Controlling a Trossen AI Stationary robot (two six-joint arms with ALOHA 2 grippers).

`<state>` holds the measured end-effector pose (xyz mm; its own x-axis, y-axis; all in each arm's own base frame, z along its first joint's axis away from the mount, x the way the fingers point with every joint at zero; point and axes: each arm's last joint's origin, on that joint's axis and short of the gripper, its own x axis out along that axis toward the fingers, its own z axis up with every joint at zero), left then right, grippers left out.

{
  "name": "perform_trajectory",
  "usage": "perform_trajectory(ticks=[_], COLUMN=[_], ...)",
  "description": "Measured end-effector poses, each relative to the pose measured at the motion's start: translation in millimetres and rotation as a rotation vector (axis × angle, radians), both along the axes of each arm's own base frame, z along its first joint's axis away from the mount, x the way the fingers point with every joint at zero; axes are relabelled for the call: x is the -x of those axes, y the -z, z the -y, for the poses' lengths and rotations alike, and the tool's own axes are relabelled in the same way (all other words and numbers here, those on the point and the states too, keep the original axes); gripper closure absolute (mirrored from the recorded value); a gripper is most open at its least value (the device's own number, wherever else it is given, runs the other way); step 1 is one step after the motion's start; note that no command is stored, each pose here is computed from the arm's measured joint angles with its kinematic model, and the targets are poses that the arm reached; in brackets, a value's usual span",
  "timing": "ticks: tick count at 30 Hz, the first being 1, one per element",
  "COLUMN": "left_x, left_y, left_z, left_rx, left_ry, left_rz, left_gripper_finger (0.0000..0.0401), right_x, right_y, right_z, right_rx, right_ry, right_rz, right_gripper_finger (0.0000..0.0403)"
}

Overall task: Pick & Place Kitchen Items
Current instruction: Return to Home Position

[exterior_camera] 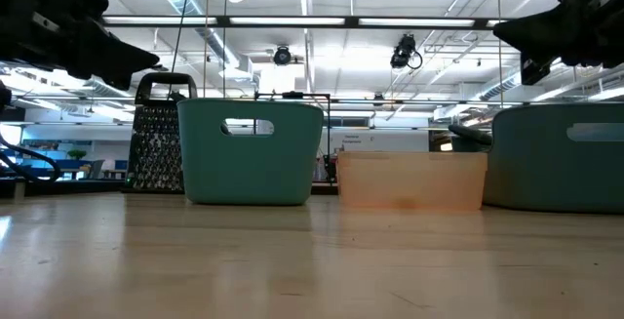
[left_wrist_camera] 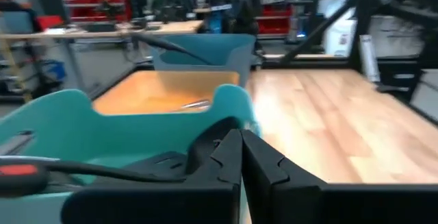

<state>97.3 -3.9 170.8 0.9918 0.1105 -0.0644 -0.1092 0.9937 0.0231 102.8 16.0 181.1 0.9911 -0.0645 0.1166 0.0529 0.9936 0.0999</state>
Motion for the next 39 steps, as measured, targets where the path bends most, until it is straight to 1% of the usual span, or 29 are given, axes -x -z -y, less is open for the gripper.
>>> perform_trajectory(ticks=[5,9,15,21,25,39], left_x=[-0.2,-0.1,-0.2,-0.2,-0.2,-0.2], left_y=[1.0,1.4,1.4,1.2,1.2,1.2], left_z=[2.4,3.9,3.1,3.0,3.0,3.0], left_rx=[0.020,0.033,0.032,0.033,0.062,0.057], left_ry=[0.081,0.132,0.104,0.102,0.100,0.100], left_rz=[-0.007,-0.012,-0.011,-0.008,-0.005,-0.005], left_gripper_finger=[0.0384,0.0383,0.0386,0.0383,0.0383,0.0383], right_x=[0.0,0.1,0.1,0.1,0.1,0.1], right_y=[-0.4,0.1,2.4,2.2,2.2,2.1], right_z=[0.2,1.4,3.2,3.2,3.1,3.1], right_rx=[0.000,-0.003,-0.005,-0.006,-0.009,-0.009], right_ry=[0.005,0.047,0.112,0.110,0.109,0.108], right_rz=[0.004,-0.003,-0.027,-0.025,-0.024,-0.024], right_gripper_finger=[0.0383,0.0384,0.0383,0.0383,0.0383,0.0382])
